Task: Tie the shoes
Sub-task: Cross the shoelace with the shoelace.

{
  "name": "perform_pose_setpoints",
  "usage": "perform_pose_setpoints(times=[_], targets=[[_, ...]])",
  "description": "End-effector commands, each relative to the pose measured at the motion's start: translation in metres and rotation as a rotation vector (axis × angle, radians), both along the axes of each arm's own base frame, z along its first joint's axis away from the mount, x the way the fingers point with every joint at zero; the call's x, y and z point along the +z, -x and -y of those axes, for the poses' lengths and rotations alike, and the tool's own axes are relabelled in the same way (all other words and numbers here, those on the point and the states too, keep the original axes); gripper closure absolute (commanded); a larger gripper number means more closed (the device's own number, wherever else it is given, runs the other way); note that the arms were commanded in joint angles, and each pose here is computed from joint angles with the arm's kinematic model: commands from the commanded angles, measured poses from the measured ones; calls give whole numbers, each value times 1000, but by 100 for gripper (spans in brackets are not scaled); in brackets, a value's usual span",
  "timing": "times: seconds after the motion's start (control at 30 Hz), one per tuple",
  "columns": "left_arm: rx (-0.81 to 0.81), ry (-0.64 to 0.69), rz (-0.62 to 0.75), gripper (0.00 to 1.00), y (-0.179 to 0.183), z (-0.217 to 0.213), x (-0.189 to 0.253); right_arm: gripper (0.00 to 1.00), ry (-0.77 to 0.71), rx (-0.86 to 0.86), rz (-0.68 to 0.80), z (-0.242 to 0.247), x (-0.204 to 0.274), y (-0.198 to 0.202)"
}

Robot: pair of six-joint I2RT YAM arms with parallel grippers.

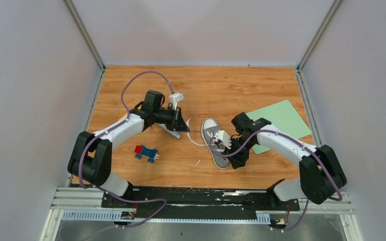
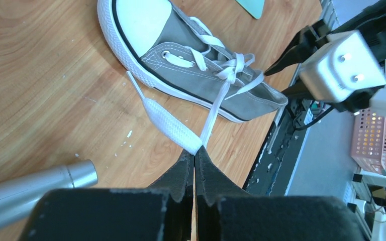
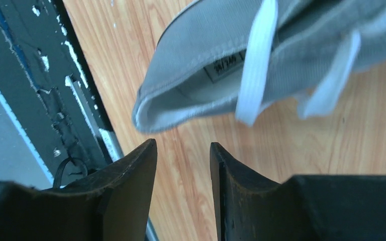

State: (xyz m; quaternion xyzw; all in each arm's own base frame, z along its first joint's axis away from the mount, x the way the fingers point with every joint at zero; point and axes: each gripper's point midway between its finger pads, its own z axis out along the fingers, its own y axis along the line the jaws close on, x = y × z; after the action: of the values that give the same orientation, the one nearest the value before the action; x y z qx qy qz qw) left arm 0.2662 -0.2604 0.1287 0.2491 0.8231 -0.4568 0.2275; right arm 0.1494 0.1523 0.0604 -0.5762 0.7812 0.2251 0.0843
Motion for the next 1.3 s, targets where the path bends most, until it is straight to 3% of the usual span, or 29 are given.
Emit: perform_pose_setpoints(times=[0.0,0.23,0.43,0.57,0.73,0.93,1.13,1.27], targets=[[-12,48,100,100,-2,2,29,56,-45,79,78,-28,-8,-21],[-8,55,108,100,1,1,31,58,-29,34,87,-40,-10,-39],[-15,48,142,100,1,-1,38,60,24,38,90,-21,-1,-26],[-51,38,144,100,-4,2,47,60,-36,60,204,-25,44,-34],[-50,46,148,100,-14,7,44,71,-132,14,175,-67,83,-61],[-63,36,163,100,-8,4,48,72,-76,113,179,-97,58,-61],[-63,49,152,100,-4,4,46,73,17,154,222,-91,31,-63],[-58,56,147,100,-6,5,46,68,60,163,257,-83,26,-68]])
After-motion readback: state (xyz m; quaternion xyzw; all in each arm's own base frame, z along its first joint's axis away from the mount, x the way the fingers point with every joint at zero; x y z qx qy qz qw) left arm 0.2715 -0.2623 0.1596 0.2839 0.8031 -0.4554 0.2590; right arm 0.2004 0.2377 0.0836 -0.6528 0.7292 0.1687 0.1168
